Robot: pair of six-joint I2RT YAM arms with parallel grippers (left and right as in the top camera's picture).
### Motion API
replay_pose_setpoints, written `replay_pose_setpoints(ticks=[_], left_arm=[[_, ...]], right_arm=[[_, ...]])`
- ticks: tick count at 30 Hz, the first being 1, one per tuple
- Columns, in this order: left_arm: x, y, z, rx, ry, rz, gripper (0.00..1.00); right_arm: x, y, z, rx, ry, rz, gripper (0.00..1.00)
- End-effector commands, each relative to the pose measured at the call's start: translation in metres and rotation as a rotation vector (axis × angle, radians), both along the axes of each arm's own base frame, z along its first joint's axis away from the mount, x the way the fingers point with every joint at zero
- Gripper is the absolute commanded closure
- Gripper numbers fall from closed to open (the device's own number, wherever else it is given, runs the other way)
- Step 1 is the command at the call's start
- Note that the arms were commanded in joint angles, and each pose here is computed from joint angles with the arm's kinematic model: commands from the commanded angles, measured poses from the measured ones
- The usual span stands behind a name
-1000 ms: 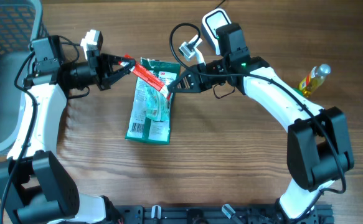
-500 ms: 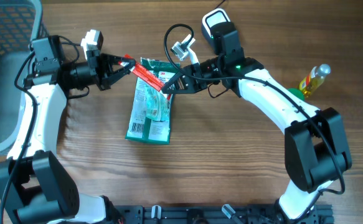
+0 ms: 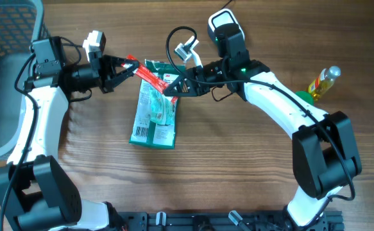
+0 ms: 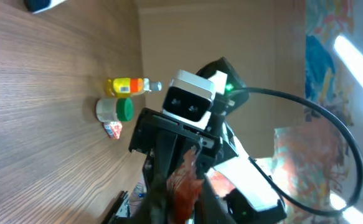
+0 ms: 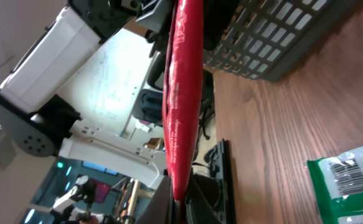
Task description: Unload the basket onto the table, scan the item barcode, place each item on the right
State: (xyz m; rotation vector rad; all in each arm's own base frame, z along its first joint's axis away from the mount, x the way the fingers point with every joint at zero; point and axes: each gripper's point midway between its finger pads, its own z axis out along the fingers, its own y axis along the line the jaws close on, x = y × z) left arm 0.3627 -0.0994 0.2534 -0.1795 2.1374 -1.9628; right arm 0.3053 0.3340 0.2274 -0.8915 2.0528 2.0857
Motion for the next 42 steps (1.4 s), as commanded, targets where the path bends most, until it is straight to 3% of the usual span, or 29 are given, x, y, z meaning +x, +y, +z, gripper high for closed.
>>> replay_pose_setpoints(ticks=[1,2,4,7,14,21,33,42], left_arm=[[0.012,0.006,-0.012,0.114,-0.002,0.079,0.53],[0.016,0.009,-0.018,0.151,0.005,0.105,0.32],[0.023,0.016,-0.028,0.212,0.017,0.153,0.08],[0.031,0.028,-0.033,0.259,0.005,0.205,0.01],[0.049,0.078,-0.059,0.432,0.059,0.402,0.00],[0.055,0.113,-0.087,0.627,0.137,0.544,0.00],[0.053,0.119,-0.093,0.663,0.165,0.564,0.00],[0.053,0.119,-0.093,0.663,0.165,0.564,0.00]], right_arm=[[0.000,0.001,0.002,0.015,-0.092,-0.013,0.96],[0.000,0.001,0.001,0.017,-0.101,-0.011,0.96],[-0.002,0.000,-0.001,0.017,-0.112,-0.008,0.96],[-0.007,-0.002,-0.008,0.016,-0.138,0.002,0.96],[-0.015,-0.014,-0.054,-0.187,-0.124,-0.045,0.95],[-0.052,-0.032,-0.066,-0.215,-0.154,0.060,0.96],[-0.107,-0.069,-0.023,-0.320,-0.257,0.124,0.96],[-0.121,-0.085,-0.012,-0.399,-0.327,0.119,0.96]])
